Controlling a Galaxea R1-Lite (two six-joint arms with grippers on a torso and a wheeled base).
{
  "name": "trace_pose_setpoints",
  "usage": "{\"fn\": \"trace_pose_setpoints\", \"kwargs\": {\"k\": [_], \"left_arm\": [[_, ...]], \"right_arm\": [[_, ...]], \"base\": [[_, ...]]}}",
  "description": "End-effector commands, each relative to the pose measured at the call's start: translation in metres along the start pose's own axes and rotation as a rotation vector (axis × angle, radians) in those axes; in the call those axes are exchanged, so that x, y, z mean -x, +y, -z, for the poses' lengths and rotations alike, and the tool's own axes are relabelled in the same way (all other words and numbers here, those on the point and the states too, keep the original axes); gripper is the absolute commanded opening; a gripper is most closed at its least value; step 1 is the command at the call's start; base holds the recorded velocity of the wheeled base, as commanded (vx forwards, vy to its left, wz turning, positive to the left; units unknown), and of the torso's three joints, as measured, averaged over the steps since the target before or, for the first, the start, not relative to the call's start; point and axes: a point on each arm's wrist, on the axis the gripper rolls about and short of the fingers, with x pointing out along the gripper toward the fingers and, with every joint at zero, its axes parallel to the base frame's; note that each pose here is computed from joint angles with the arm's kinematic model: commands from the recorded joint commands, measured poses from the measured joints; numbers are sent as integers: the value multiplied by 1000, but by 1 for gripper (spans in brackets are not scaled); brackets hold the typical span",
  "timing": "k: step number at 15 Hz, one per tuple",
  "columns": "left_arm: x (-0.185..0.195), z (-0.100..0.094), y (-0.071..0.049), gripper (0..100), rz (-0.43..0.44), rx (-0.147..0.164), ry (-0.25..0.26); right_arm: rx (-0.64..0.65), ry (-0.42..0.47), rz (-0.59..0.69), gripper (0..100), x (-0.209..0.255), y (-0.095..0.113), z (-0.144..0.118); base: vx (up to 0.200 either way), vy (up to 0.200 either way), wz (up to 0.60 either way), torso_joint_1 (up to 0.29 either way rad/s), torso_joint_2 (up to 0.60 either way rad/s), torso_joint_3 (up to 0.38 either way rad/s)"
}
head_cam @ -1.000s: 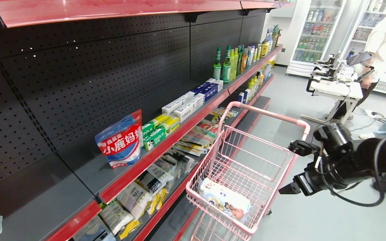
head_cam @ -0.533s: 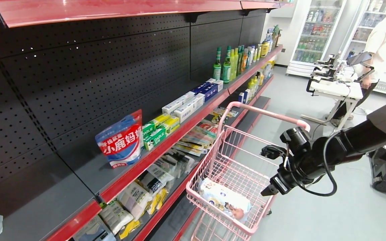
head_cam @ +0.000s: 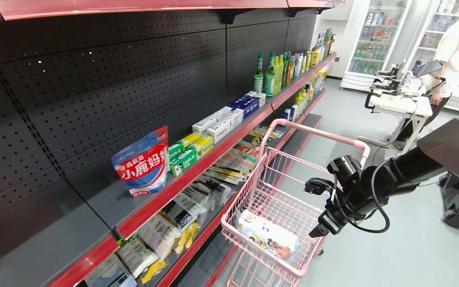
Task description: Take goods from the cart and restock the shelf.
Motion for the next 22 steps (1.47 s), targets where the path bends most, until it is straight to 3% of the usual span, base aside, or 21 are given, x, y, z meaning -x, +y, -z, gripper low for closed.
{"fn": "trace_pose_setpoints", "kwargs": {"k": [1,14,22], "left_arm": [[0,0,0,100,0,0,1],[0,0,0,100,0,0,1],[0,0,0,100,0,0,1]], "right_arm": [[20,11,-7,100,-7,-1,0],[209,-53,-71,100,-35,-17,-14],[235,-74,-117,100,-47,-6,-25]], "base": [[0,0,0,-100,222,119],[0,0,0,-136,304,163],[0,0,0,-40,91,54]]}}
